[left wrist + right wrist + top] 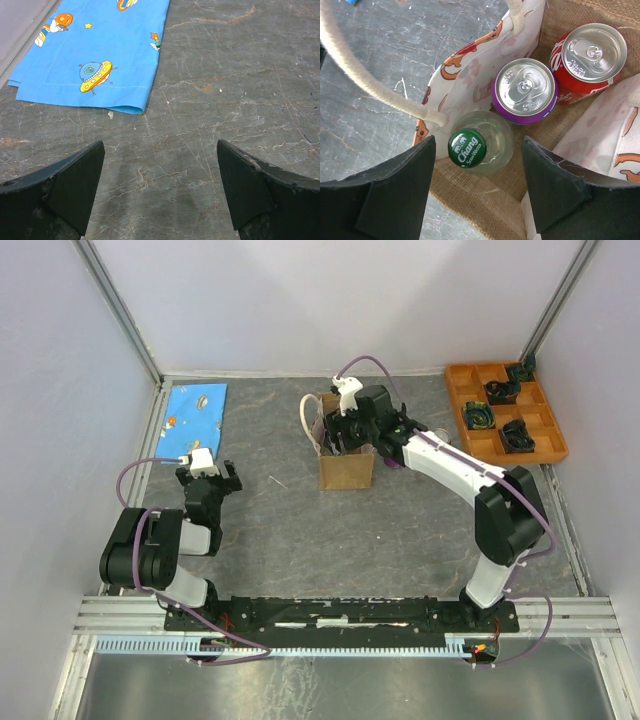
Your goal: Take the beverage out of the canvas bag
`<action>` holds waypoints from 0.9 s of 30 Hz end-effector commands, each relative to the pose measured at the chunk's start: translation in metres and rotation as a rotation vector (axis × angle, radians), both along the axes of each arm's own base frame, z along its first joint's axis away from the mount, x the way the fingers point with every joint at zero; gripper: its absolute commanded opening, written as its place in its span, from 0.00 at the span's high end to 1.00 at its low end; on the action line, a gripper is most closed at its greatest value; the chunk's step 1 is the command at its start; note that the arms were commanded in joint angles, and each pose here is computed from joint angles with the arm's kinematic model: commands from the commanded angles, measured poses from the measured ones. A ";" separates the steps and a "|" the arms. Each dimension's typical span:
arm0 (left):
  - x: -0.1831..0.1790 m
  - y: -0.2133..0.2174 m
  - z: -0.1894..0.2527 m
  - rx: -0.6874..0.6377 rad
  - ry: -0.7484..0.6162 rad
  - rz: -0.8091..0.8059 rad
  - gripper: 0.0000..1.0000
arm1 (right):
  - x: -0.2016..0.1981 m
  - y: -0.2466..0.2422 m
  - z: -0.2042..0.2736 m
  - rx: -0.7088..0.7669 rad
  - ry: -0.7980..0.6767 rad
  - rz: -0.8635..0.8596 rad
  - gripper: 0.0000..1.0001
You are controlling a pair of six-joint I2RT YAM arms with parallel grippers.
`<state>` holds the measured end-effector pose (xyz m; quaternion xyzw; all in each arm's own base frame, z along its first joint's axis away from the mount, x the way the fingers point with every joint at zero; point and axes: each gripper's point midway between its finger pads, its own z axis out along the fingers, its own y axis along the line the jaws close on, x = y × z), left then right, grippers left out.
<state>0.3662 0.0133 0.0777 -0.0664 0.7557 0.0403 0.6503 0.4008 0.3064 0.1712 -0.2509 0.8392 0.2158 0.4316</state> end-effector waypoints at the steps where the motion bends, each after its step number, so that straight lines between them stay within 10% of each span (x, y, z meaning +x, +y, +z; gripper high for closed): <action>1: 0.008 0.001 0.015 0.038 -0.048 -0.005 0.01 | 0.019 0.007 0.019 0.023 -0.086 -0.018 0.24; 18: 0.008 0.001 0.014 0.038 -0.047 -0.005 0.01 | 0.032 0.013 0.001 0.004 -0.068 -0.030 0.49; 25: 0.008 0.001 0.014 0.038 -0.046 -0.005 0.01 | 0.032 0.012 -0.004 -0.005 -0.054 -0.033 1.00; 27: 0.008 0.000 0.014 0.038 -0.047 -0.007 0.01 | 0.032 0.012 -0.003 -0.005 -0.056 -0.034 1.00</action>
